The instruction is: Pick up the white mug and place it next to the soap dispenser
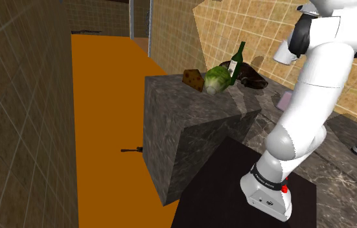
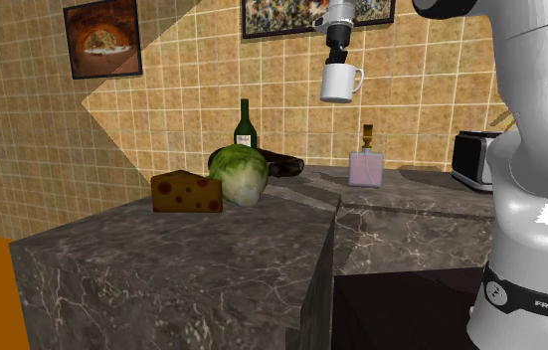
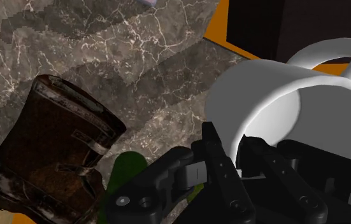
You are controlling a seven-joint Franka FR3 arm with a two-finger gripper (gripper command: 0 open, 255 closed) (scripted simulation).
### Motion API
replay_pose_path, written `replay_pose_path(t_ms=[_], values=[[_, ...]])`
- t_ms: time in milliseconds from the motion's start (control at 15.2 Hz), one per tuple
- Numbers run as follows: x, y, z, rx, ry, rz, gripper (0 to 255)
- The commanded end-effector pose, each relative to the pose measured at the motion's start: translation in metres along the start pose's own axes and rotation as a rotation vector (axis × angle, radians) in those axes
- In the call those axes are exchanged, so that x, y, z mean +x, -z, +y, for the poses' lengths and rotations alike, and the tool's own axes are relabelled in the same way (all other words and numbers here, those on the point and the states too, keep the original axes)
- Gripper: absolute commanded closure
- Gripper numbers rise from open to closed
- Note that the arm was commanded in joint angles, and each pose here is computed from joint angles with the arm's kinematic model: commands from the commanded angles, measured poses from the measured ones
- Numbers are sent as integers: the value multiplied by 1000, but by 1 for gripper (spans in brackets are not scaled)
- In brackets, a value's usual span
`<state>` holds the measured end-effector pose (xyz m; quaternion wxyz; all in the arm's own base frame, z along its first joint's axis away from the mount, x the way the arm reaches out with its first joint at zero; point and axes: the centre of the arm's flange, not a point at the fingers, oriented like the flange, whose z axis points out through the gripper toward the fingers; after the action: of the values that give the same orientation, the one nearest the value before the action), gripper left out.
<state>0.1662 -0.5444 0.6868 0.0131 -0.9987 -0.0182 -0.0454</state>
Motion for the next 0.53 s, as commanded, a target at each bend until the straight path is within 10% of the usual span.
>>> replay_pose_path(t_ms=[0, 462], values=[[-10, 2, 16, 1, 10, 4, 255], [-13, -35, 17, 1, 10, 4, 255]])
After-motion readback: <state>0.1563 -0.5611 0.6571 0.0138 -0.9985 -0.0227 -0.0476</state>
